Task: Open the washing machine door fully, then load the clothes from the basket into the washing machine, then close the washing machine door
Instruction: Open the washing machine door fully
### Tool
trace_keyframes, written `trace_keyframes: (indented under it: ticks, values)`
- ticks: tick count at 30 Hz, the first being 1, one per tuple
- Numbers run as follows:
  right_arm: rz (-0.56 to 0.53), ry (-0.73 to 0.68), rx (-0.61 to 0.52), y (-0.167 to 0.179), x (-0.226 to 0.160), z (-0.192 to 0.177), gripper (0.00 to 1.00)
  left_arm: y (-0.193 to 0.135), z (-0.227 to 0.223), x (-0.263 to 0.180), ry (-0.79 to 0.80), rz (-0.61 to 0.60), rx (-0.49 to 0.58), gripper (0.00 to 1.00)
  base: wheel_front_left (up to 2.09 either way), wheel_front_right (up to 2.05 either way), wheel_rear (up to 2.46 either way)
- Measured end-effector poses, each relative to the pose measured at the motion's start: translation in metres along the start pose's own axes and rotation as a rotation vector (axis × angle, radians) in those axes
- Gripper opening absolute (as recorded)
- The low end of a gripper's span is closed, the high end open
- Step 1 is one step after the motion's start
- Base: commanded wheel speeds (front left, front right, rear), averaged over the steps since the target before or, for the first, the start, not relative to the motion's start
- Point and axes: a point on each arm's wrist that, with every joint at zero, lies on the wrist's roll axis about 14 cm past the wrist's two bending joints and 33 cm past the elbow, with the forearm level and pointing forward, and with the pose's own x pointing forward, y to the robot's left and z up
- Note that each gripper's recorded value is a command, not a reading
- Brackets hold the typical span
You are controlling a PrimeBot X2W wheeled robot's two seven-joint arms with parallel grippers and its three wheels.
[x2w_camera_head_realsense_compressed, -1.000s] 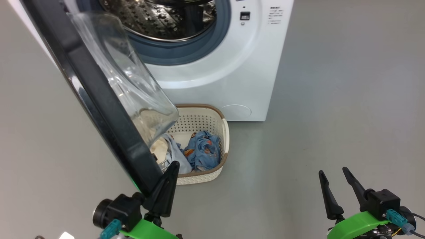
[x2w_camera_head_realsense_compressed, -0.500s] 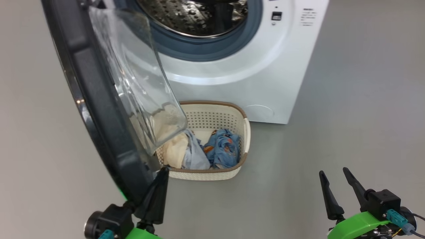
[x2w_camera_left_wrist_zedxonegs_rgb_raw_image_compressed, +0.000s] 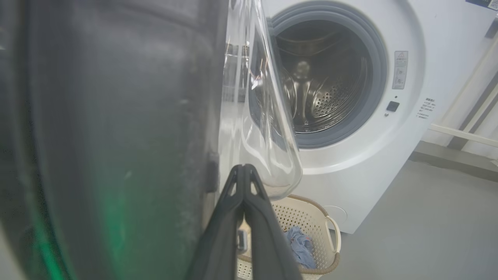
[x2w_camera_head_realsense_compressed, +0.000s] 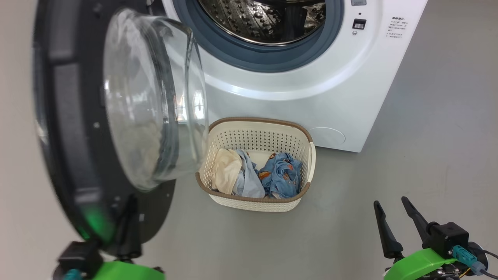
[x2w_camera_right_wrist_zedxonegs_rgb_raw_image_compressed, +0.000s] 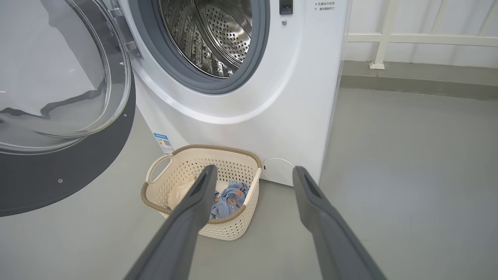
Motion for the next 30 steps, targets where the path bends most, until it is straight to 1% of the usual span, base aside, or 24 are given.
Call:
trace_keyframes:
  ticks: [6,14,19,20,23,30]
  values:
    - [0.012,0.016,-0.011,-0.001,0.001,-0.005,1.00,0.047,-0.001,0.000,0.010,0.136,0.020,0.00,0.00,0.00,0.00]
    - [0.014,0.025,-0.031,-0.010,0.009,-0.009,1.00,0.093,0.007,0.016,-0.003,0.257,0.044,0.00,0.00,0.00,0.00]
    - [0.019,0.038,-0.025,-0.009,0.012,-0.015,1.00,0.135,0.018,0.026,-0.021,0.370,0.062,0.00,0.00,0.00,0.00]
    - [0.018,0.041,-0.024,-0.010,0.013,-0.016,1.00,0.148,0.022,0.028,-0.031,0.407,0.065,0.00,0.00,0.00,0.00]
    - [0.014,0.048,-0.024,-0.012,0.013,-0.019,1.00,0.162,0.024,0.031,-0.035,0.449,0.058,0.00,0.00,0.00,0.00]
    - [0.003,0.050,-0.023,-0.018,0.016,-0.021,1.00,0.177,0.030,0.041,-0.054,0.481,0.048,0.00,0.00,0.00,0.00]
